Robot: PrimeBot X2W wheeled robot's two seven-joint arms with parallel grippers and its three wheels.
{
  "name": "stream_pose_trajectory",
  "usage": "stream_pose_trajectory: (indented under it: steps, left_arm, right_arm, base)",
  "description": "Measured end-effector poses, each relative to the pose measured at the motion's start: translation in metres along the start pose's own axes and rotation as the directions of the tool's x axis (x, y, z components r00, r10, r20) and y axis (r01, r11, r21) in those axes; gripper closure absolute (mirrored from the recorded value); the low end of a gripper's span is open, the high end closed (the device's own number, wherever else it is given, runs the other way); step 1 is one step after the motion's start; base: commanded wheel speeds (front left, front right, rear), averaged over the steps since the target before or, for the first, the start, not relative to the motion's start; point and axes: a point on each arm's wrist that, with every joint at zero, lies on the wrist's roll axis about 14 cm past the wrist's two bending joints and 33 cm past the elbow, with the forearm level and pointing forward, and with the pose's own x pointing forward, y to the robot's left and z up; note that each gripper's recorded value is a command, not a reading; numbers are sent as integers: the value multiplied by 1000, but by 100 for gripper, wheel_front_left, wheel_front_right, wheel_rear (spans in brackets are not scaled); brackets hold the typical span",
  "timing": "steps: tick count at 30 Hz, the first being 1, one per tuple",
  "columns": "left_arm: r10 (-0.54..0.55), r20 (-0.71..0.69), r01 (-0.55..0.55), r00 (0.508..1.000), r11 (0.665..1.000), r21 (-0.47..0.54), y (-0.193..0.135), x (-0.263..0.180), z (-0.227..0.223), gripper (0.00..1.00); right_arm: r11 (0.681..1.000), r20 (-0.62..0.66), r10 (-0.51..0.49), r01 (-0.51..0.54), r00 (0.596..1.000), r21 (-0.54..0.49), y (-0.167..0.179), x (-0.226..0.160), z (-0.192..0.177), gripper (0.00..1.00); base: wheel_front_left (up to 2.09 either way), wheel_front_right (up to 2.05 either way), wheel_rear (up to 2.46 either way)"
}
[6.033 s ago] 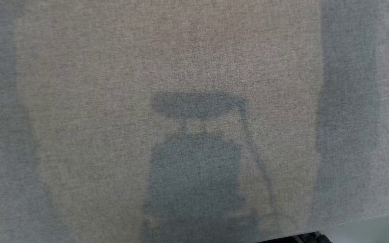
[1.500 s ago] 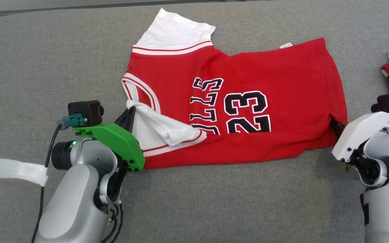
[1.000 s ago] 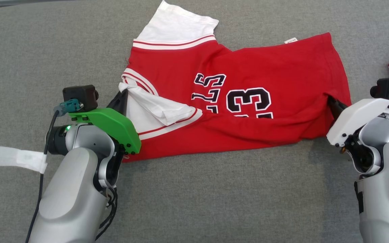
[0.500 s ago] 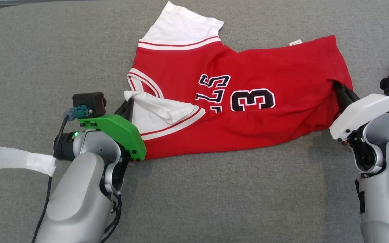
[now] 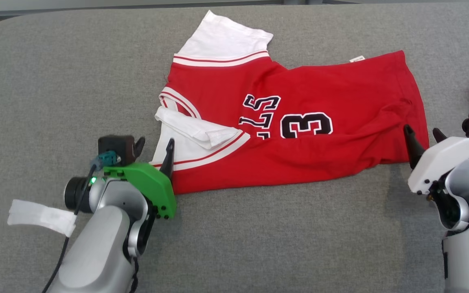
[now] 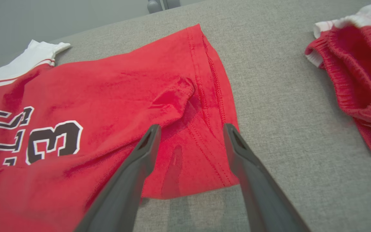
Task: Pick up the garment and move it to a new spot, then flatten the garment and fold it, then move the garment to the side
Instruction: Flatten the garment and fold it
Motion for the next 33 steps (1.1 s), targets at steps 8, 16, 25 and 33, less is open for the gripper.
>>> stream_pose_trajectory:
  steps: [8, 16, 25, 33]
  left_arm:
    - [57, -120, -50, 991, 997, 54, 15, -36, -35, 0]
    - [27, -149, -18, 989, 998, 61, 6, -45, -40, 0]
    - [9, -227, 2, 974, 999, 50, 2, -40, -56, 76]
    - [-15, -259, 25, 966, 999, 34, -2, -37, -62, 100]
  right_arm:
    - [998, -14, -55, 55, 998, -28, -18, -32, 8, 0]
    - [999, -42, -43, 42, 998, -35, -14, -38, 2, 0]
    - [996, -133, -40, 30, 990, -80, -5, -17, -4, 0]
    - [992, -233, -75, 48, 969, -120, -9, 1, -12, 0]
  base:
    - [0, 0, 0]
    - [0, 0, 0]
    - [0, 0, 0]
    - [0, 0, 0]
